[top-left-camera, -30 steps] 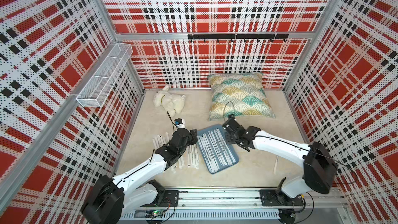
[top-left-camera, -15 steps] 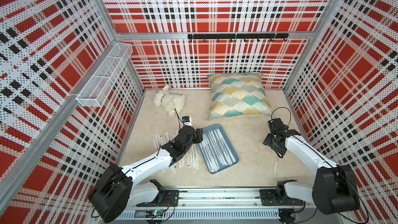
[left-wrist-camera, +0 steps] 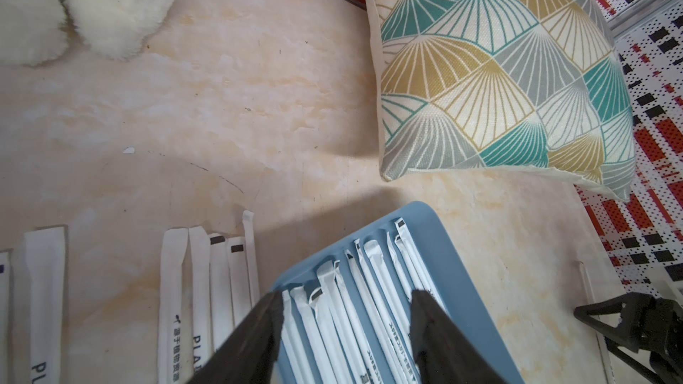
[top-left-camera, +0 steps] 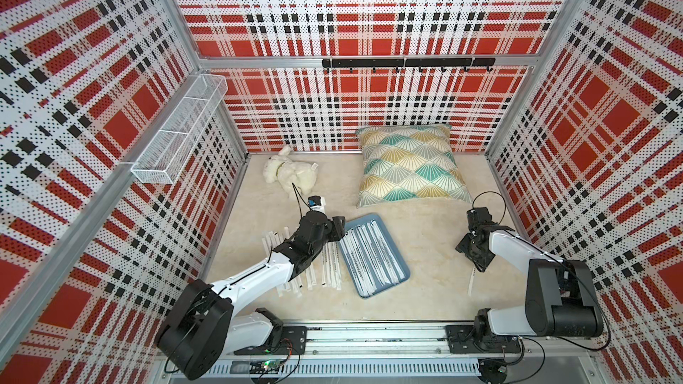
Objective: Put the straws into the storage box
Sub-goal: Pick up the straw from the center of the board.
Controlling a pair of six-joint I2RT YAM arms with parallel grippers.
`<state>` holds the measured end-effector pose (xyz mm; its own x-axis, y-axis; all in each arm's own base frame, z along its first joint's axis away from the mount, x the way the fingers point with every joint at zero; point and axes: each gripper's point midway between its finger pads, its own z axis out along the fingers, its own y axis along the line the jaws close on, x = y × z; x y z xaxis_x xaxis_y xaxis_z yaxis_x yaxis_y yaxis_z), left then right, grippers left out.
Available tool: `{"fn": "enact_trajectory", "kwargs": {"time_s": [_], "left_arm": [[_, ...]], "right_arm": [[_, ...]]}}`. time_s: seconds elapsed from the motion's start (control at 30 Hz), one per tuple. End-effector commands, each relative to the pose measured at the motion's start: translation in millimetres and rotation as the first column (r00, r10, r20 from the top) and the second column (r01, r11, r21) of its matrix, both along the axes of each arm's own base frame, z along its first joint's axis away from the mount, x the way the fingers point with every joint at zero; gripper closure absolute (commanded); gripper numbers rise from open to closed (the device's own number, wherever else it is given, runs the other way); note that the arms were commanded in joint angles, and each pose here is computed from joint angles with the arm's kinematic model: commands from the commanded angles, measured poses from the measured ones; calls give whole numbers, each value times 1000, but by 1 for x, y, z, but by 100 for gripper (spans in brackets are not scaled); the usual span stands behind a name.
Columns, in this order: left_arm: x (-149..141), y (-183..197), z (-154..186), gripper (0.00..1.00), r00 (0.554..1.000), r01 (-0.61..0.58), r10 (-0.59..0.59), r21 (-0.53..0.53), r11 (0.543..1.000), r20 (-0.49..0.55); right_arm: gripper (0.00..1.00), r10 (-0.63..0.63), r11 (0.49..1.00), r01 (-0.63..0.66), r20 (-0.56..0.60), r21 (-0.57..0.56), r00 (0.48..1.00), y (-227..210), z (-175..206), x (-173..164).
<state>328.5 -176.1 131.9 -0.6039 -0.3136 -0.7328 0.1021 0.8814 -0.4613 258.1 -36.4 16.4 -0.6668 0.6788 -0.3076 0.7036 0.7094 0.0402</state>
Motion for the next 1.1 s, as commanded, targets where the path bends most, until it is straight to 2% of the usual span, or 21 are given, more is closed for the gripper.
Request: {"fn": "enact_trajectory", "kwargs": {"time_s": [0.0,0.13,0.23,0.4,0.53,0.67,0.83,1.07], "left_arm": [[-2,8,4,41,1000,-10,10,-8,1000,16],[-7,18,1,41,999,-45,45,-6,999,5],[-11,22,-2,42,998,-61,61,-9,998,-6],[-13,24,-4,42,997,-72,71,-10,997,-25],[-15,22,-4,42,997,-52,53,13,999,-59],[-18,23,-1,43,996,-33,37,44,998,-87],[-18,24,-1,43,992,-43,49,56,998,-113],[-22,32,-1,44,987,-119,121,21,993,-103]], "right_arm": [[47,39,997,-37,-28,71,999,23,-16,-14],[59,133,989,-130,-35,65,991,56,-13,-19],[63,224,973,-222,-33,60,974,90,-10,-22],[54,361,932,-362,-59,4,931,141,-7,-23],[46,430,898,-436,-85,-61,899,163,-4,-27],[46,493,863,-498,-77,-84,867,176,-5,-39],[61,535,835,-541,-81,-101,841,171,-13,-53],[80,588,773,-602,-130,-201,798,156,-8,-53]]}}
